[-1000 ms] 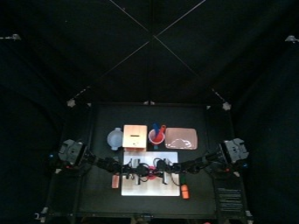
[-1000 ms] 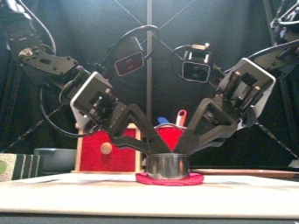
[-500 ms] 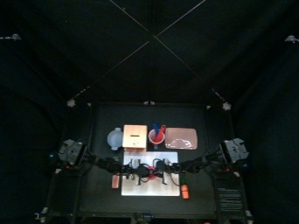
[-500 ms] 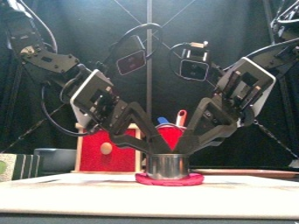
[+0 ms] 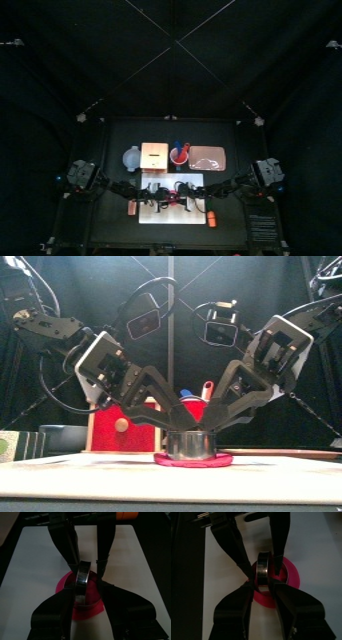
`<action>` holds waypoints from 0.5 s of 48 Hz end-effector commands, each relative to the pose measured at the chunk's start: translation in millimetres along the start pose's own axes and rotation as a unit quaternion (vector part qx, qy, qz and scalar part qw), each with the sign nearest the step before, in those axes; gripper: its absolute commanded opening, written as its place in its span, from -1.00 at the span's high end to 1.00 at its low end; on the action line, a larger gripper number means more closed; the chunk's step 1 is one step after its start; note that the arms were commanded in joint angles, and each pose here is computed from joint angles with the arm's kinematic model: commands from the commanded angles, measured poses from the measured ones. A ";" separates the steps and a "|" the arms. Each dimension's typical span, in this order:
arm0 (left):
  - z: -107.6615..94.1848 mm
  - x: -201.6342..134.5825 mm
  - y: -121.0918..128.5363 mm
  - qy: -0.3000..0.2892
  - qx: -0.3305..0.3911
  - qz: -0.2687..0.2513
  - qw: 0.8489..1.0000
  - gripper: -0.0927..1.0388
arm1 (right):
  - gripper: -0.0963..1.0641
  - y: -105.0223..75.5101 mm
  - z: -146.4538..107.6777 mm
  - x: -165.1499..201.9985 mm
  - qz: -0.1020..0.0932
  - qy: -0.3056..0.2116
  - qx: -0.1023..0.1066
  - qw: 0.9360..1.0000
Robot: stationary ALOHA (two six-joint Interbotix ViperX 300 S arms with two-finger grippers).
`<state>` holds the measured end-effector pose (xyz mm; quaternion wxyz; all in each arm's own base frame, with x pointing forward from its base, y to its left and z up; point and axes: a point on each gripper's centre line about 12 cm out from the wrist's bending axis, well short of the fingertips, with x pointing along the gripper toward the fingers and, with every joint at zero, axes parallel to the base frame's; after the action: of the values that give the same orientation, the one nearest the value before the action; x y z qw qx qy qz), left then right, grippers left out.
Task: Get the cutter from the drawer then cut the dough then place the extra dough in the bowl
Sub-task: Cut the dough
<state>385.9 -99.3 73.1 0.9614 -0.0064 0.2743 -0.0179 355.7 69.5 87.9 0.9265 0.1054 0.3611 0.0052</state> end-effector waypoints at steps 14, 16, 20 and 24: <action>14.9 -16.1 -4.7 -0.051 0.013 -0.006 0.999 -0.62 | -0.51 5.1 22.2 -10.0 0.012 -0.030 -0.008 0.999; 17.1 -16.7 -4.2 -0.057 0.015 -0.005 0.998 -0.62 | -0.51 5.1 24.3 -11.0 0.012 -0.033 -0.007 0.999; 21.7 -17.3 -3.6 -0.068 0.019 -0.003 0.997 -0.62 | -0.51 6.3 27.6 -13.5 0.014 -0.038 -0.009 0.999; 27.7 -19.9 -3.3 -0.081 0.025 -0.001 0.996 -0.62 | -0.51 5.7 31.4 -16.8 0.015 -0.045 -0.011 0.999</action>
<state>378.7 -98.6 88.3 0.9739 0.0167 0.2252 -0.0208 360.7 69.1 102.4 0.9334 0.0977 0.3451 0.0152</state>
